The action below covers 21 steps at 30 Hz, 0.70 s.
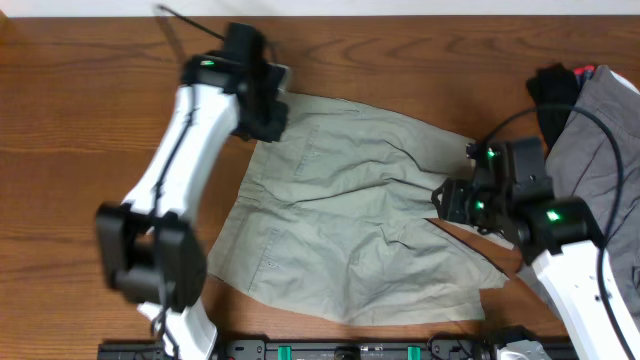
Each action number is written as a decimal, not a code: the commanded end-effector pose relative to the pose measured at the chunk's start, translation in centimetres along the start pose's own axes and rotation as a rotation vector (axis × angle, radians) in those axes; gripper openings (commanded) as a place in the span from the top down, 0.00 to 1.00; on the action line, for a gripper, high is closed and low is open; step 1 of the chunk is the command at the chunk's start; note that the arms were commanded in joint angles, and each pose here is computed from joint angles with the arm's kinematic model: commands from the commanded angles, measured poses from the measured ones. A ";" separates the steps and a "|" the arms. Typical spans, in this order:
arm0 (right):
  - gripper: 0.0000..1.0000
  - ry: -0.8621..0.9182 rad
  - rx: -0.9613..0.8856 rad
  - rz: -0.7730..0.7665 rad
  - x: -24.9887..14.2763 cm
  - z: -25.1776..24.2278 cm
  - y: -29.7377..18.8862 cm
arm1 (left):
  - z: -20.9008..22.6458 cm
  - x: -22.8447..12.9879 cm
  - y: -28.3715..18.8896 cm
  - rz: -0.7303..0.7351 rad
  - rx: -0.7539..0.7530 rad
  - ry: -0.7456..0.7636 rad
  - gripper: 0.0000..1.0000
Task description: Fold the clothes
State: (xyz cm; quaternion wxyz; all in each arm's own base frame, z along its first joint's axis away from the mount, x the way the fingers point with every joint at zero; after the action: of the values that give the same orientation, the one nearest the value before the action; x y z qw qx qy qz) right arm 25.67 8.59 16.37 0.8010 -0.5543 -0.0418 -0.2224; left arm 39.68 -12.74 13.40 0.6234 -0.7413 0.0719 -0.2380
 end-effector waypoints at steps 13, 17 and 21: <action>0.58 0.088 -0.036 0.010 0.7 -0.7 1.3 | -0.8 -1.6 15.4 0.193 -0.059 0.155 0.94; 0.57 0.092 -0.047 0.028 0.2 -0.9 1.3 | 4.7 -1.2 17.0 0.168 0.153 -0.028 0.94; 0.48 0.089 -0.079 0.084 -0.9 -1.6 1.9 | 12.2 -1.3 16.2 0.092 0.325 -0.308 0.94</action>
State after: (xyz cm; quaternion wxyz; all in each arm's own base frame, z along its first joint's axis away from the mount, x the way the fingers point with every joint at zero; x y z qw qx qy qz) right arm 25.55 8.32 14.62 0.7933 -0.5675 0.0118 -0.2202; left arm 46.75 -14.03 0.88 0.6559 -0.7159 0.0478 -0.2344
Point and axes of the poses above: each gripper's point midway between its finger pads, its own y axis out along the fingers, its own z axis along the line the jaws close on, x = y × z, the point moved 1 cm from there along -y, back along the fingers, and after that the axes turned 6 degrees about y, right-handed, at the moved point
